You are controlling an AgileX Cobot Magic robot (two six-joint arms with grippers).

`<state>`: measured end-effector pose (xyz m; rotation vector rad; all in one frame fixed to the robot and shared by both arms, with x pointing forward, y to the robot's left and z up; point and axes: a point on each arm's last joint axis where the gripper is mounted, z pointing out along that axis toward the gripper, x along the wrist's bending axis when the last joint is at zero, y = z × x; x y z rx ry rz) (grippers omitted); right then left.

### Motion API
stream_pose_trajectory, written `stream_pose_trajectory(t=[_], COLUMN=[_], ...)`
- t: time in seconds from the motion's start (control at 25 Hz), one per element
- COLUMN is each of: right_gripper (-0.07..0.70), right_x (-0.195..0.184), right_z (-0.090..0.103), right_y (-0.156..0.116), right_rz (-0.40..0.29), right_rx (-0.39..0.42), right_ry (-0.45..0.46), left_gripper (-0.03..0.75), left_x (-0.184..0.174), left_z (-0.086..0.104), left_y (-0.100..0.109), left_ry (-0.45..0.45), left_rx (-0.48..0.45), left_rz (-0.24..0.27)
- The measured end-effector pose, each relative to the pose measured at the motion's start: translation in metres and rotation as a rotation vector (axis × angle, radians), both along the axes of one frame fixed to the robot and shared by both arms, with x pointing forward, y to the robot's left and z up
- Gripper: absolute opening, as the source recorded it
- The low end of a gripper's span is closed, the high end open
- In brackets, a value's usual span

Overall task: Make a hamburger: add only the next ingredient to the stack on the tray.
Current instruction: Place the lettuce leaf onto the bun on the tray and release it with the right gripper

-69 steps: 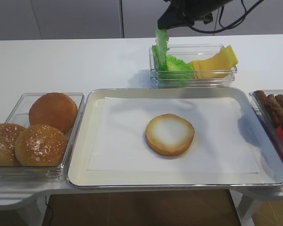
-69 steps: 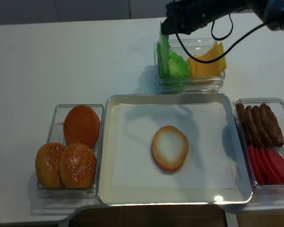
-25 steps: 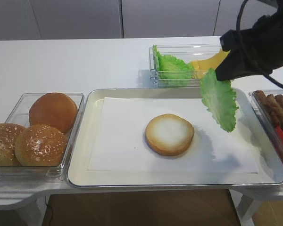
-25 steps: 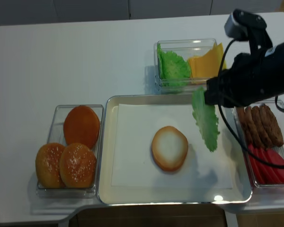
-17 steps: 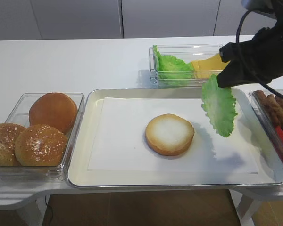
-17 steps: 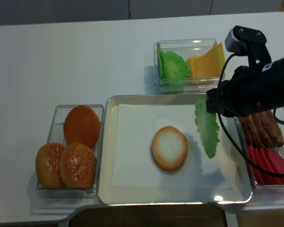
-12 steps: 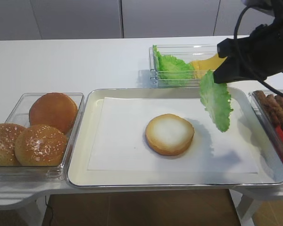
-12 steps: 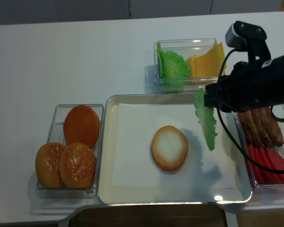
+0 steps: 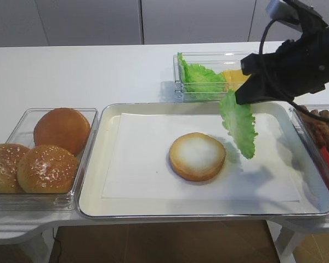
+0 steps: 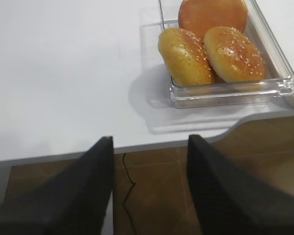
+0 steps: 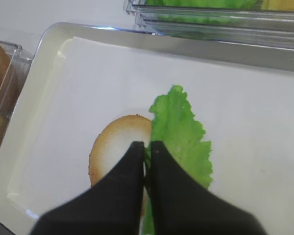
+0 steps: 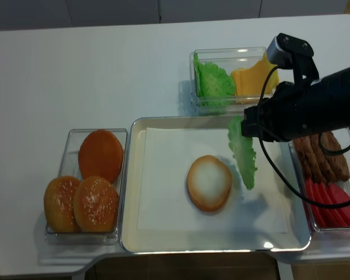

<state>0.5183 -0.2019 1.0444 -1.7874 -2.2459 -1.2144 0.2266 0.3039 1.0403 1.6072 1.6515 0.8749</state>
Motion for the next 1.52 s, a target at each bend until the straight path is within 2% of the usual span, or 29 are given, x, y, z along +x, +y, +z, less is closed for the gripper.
stream_pose_trajectory(t=[0.44, 1.52], right_gripper=[0.022, 0.022], right_x=[0.009, 0.005], right_z=[-0.013, -0.013], right_y=[0.006, 0.014], right_rz=[0.011, 0.044], right_rx=[0.050, 0.166], right_ry=[0.035, 0.110], left_gripper=[0.358, 0.358], left_x=[0.000, 0.000], left_z=[0.000, 0.000], left_y=[0.000, 0.000], left_ry=[0.000, 0.000], left_rx=[0.000, 0.000], left_rz=[0.000, 0.000])
